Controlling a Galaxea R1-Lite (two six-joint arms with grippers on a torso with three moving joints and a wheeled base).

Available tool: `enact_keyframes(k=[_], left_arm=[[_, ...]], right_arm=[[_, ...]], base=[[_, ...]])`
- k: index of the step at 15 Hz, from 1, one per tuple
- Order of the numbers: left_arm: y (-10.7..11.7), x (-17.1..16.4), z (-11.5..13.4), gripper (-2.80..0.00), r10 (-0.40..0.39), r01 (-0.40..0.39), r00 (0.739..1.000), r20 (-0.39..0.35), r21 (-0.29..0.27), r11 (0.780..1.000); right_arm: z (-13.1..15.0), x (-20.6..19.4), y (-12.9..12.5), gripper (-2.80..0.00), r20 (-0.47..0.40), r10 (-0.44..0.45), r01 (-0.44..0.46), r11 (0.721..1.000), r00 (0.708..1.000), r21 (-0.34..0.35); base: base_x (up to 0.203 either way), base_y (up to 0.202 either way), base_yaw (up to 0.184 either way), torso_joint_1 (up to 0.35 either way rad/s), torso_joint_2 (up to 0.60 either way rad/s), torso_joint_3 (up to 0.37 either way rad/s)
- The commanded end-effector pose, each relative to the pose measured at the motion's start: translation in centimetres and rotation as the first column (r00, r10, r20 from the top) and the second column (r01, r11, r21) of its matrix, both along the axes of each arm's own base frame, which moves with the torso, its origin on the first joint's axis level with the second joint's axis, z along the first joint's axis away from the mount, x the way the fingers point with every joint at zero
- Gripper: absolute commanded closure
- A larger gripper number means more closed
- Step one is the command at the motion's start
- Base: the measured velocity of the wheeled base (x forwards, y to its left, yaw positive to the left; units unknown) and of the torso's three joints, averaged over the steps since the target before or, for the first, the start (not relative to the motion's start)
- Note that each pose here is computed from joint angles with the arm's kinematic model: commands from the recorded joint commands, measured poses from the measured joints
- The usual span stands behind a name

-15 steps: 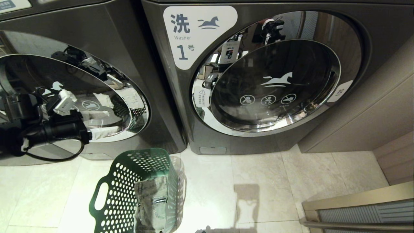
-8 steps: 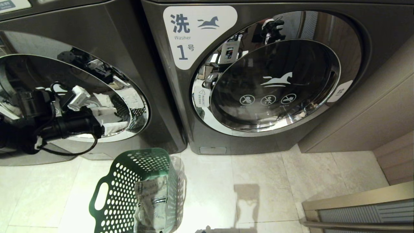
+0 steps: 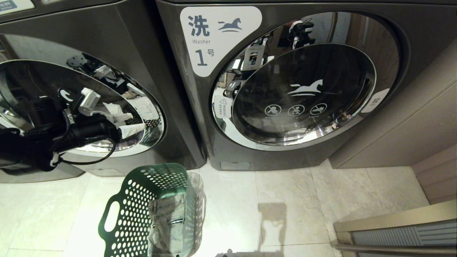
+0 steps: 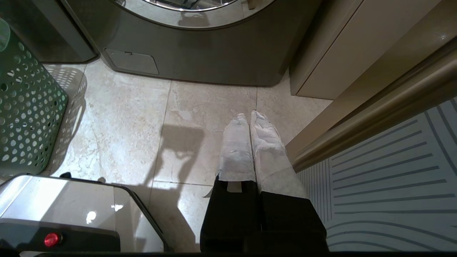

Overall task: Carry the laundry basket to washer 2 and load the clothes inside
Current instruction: Open the lid of the washing machine

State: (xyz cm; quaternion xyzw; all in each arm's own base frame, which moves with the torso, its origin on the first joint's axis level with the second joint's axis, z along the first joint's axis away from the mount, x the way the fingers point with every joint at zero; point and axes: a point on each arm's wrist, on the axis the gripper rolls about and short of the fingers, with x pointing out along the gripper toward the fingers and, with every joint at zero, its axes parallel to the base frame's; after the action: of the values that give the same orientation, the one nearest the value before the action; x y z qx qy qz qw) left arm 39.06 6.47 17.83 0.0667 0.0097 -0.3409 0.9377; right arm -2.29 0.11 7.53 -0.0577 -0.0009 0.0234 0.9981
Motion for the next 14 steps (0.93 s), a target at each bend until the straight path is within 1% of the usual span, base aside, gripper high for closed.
enact_keyframes(k=[1,3,4,6,8,9,11,14], left_arm=[[0.0,0.1,-0.1,-2.80,-0.013,0.013,1.000,-0.001,-0.003,1.000],[0.1,0.2,-0.4,-2.80,-0.021,0.021,1.000,-0.004,-0.004,1.000],[0.1,0.2,-0.5,-2.80,-0.020,0.020,1.000,0.006,-0.001,1.000],[0.1,0.3,-0.7,-2.80,-0.021,0.021,0.998,0.057,0.009,1.000],[0.3,0.4,-1.0,-2.80,-0.032,0.031,0.996,0.088,0.015,0.999],[0.4,0.3,-1.5,-2.80,-0.055,0.054,0.995,0.087,0.013,0.998],[0.6,0.2,-1.6,-2.80,-0.085,0.086,0.992,0.095,0.003,0.996],[0.7,0.3,-1.8,-2.80,-0.097,0.098,0.990,0.099,-0.012,0.995]], right_arm=[[0.0,0.0,0.0,0.00,-0.001,0.000,0.000,1.000,1.000,-0.001],[0.0,0.0,0.0,0.00,-0.001,-0.001,0.001,1.000,1.000,-0.001],[0.0,0.0,0.0,0.00,-0.001,0.001,-0.001,1.000,1.000,-0.001],[0.0,0.0,0.0,0.00,-0.001,-0.001,0.001,1.000,1.000,-0.001],[0.0,0.0,0.0,0.00,-0.001,0.001,-0.001,1.000,1.000,-0.001],[0.0,0.0,0.0,0.00,-0.001,0.000,0.000,1.000,1.000,-0.001],[0.0,0.0,0.0,0.00,-0.001,0.001,-0.001,1.000,1.000,-0.001],[0.0,0.0,0.0,0.00,-0.001,0.001,-0.001,1.000,1.000,-0.001]], base=[[0.000,0.000,0.000,0.000,0.00,0.000],[0.000,0.000,0.000,0.000,0.00,0.000],[0.000,0.000,0.000,0.000,0.00,0.000],[0.000,0.000,0.000,0.000,0.00,0.000],[0.000,0.000,0.000,0.000,0.00,0.000],[0.000,0.000,0.000,0.000,0.00,0.000],[0.000,0.000,0.000,0.000,0.00,0.000],[0.000,0.000,0.000,0.000,0.00,0.000]])
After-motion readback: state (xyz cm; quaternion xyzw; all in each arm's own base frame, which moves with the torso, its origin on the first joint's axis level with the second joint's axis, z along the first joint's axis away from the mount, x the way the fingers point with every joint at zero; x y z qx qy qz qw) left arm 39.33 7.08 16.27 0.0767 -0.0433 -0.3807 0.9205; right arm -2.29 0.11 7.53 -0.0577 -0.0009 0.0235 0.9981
